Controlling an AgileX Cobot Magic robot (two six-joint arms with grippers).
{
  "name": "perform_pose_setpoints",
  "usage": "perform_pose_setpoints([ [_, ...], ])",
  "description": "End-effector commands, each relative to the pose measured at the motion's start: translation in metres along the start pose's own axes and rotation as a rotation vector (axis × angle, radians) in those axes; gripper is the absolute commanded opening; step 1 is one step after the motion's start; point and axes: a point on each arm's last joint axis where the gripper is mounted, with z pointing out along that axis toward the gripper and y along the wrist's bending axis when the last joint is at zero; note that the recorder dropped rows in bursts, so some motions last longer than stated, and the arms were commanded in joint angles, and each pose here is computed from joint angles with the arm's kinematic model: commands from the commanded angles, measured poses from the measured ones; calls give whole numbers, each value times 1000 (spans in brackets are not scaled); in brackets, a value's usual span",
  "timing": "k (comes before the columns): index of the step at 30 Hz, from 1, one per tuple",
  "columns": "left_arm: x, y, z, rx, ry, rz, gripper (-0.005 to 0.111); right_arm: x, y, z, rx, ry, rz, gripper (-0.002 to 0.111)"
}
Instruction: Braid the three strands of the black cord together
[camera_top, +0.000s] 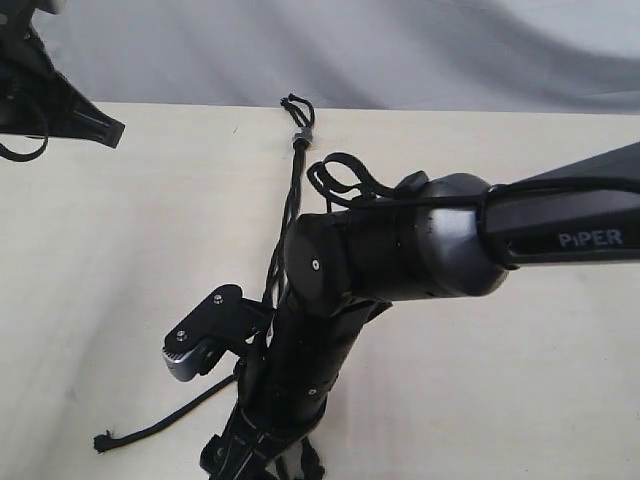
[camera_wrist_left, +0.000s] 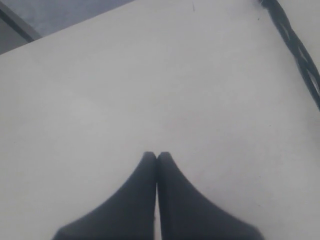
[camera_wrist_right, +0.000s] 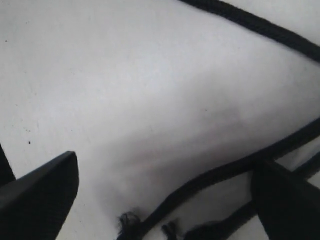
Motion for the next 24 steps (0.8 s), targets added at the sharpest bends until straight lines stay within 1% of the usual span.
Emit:
perform_pose_setpoints([
  [1, 0, 0, -2, 9, -6, -10, 0, 1, -9, 0, 32, -1, 2, 87],
  [8, 0, 0, -2, 9, -6, -6, 0, 5, -35, -8, 49, -20, 78, 87],
  [10, 0, 0, -2, 9, -6, -6, 0, 6, -39, -9, 51, -24, 90, 87],
  [13, 0, 0, -2, 9, -6, -6, 0, 5, -30, -7, 28, -15, 78, 87],
  [17, 0, 0, -2, 9, -6, -6, 0, 3, -8, 0, 25, 21, -19, 87],
  [20, 0, 0, -2, 9, -6, -6, 0, 3, -3, 3, 77, 40, -22, 86],
  [21, 0, 0, -2, 9, -6, -6, 0, 3, -2, 4, 106, 43, -12, 82],
  [23, 0, 0, -2, 9, -6, -6, 0, 3, -2, 9, 165, 58, -9, 59],
  [24, 0, 0, -2, 9, -6, -6, 0, 4, -1, 12, 176, 70, -8, 52],
])
